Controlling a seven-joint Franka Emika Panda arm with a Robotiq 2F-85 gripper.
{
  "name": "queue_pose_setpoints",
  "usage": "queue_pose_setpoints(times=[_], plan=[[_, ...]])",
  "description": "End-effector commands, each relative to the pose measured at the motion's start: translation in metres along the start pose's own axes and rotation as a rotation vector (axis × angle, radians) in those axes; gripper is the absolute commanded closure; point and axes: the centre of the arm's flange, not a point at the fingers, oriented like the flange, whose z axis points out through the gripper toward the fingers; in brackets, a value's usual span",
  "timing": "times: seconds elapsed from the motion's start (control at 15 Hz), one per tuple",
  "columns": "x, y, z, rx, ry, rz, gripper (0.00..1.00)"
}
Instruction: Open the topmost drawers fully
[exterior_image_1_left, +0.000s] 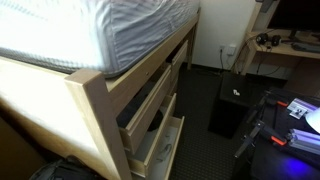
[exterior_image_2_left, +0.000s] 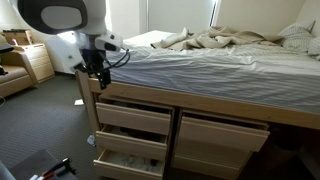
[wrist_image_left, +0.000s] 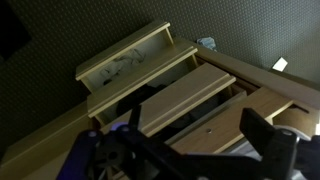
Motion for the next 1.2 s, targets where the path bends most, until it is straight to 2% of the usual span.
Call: queue_pose_setpoints(times=[0.0, 0.07, 0.27, 0.33, 0.53, 0.6, 0.67, 0.8, 0.93, 1.13], plan=[[-0.014, 0.089, 0.037, 0.019, -0.006, 0.212, 0.0], [-0.033, 0.086, 0.062, 0.032, -0.002, 0.28, 0.0], [-0.06, 0.115, 0.113, 0.058, -0.01, 0.453, 0.0], [-0.028, 0.101, 0.063, 0.043, -0.024, 0.358, 0.0], [-0.015, 0.115, 0.071, 0.043, -0.028, 0.423, 0.0], [-0.02, 0.101, 0.083, 0.014, 0.036, 0.395, 0.0], [-0.005, 0.092, 0.092, 0.013, 0.117, 0.402, 0.0], [0.061, 0.082, 0.107, 0.028, 0.205, 0.527, 0.0], [0.096, 0.074, 0.107, 0.052, 0.279, 0.635, 0.0], [0.139, 0.054, 0.127, 0.058, 0.344, 0.798, 0.0]])
